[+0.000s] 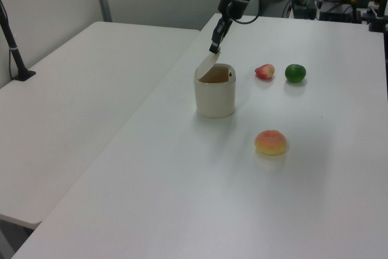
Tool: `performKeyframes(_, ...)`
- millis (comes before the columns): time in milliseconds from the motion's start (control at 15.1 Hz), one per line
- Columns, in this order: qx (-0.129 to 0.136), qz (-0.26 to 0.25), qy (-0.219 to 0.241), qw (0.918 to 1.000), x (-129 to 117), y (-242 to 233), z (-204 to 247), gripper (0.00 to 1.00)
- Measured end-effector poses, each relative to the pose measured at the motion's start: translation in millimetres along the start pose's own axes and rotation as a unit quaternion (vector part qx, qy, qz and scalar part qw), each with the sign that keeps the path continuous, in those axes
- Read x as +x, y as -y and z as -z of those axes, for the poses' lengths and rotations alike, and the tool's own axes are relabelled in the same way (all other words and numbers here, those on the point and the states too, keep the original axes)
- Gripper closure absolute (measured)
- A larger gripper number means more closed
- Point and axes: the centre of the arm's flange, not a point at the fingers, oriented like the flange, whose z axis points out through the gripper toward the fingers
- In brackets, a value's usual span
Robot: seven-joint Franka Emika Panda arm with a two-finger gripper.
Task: Close garbage bin
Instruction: 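Push the lid over and down onto the bin rim with the gripper, then press the gripper down on the closed lid to seat it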
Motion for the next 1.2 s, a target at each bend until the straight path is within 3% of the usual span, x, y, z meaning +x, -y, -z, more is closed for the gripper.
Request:
performKeyframes(664, 0.002, 0.013, 0.071, 0.9974, -17, -17, -9, 0.99)
performKeyframes(1196, 0.003, 0.016, 0.091, 0.9957, -27, -25, -23, 0.99)
